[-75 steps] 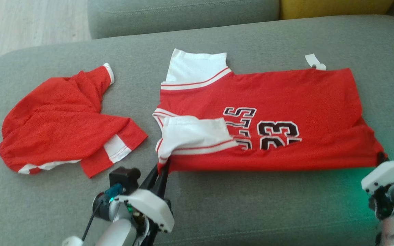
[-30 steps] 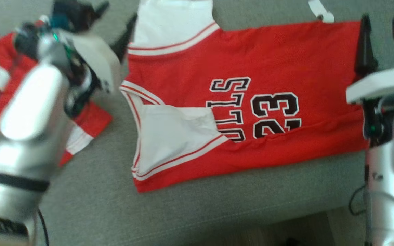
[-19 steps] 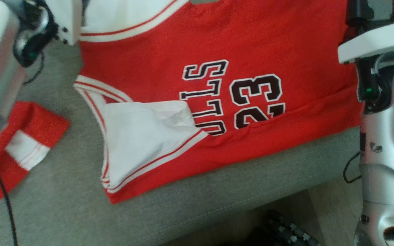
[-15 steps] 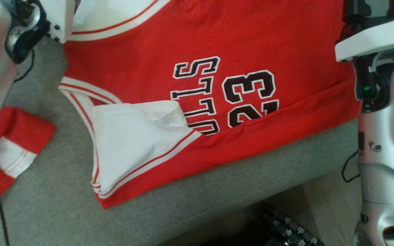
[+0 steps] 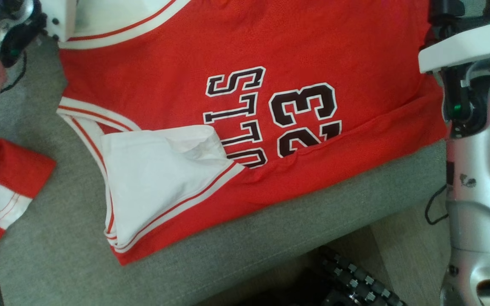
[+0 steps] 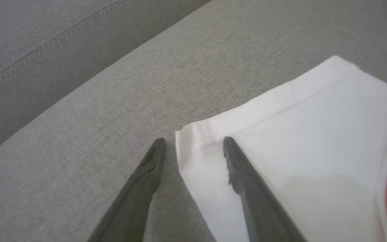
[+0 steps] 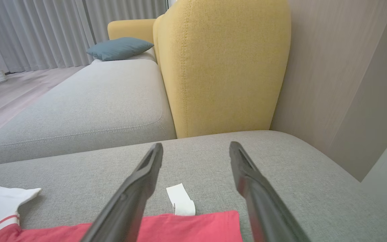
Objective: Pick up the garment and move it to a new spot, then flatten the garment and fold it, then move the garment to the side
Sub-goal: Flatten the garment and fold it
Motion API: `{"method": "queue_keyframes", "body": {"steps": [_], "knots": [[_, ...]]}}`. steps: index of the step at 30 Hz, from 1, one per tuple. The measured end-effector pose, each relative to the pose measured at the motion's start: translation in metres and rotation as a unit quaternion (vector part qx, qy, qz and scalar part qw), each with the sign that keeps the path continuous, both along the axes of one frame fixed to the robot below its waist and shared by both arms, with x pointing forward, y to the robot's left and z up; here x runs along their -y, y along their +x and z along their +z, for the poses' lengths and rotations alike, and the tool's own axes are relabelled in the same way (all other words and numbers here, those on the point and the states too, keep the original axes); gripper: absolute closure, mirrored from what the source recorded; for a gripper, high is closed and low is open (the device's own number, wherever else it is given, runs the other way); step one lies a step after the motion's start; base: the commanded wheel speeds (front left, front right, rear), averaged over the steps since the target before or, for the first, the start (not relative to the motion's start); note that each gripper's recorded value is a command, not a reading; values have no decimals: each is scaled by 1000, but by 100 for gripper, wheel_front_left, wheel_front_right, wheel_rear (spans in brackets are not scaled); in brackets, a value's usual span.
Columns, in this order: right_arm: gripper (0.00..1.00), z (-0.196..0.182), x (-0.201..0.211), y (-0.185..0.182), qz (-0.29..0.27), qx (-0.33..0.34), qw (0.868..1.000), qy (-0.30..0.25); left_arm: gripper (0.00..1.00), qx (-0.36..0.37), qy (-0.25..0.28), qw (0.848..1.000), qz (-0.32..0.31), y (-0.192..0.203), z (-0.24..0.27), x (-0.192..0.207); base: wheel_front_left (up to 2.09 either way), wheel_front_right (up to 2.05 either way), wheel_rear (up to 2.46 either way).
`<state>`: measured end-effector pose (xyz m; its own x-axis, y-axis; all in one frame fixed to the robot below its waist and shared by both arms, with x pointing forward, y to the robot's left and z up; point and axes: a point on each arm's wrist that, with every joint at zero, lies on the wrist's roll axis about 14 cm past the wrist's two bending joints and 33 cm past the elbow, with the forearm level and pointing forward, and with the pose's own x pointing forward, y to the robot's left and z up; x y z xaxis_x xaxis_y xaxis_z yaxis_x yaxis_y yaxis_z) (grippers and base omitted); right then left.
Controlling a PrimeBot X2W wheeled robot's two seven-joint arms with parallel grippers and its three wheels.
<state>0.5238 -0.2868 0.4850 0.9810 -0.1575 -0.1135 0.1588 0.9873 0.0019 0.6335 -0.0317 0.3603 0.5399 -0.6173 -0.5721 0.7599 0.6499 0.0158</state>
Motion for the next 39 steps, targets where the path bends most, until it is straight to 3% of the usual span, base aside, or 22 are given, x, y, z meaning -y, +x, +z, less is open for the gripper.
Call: {"method": "queue_keyframes", "body": {"steps": [1,7,17,26,32,39], "knots": [[0,-1,0,0,0,0,1000,1,100,-7,-4,1000,-3,-3,0,3,0,0,0],[0,-12,7,3,-16,-15,1000,2,100,-19,-44,999,-14,-17,12,11,0,0,0],[0,-23,-6,28,3,-62,998,-20,100,77,-130,989,1,-25,82,-6,0,0,0],[0,-64,2,25,5,-153,988,-31,100,93,-145,985,8,-69,95,-31,0,0,0],[0,-84,6,26,1,-194,981,-29,100,89,-154,984,-7,-99,96,-27,0,0,0],[0,-113,26,16,-24,-272,961,-43,100,84,-159,984,-16,-112,91,-20,0,0,0]]}}
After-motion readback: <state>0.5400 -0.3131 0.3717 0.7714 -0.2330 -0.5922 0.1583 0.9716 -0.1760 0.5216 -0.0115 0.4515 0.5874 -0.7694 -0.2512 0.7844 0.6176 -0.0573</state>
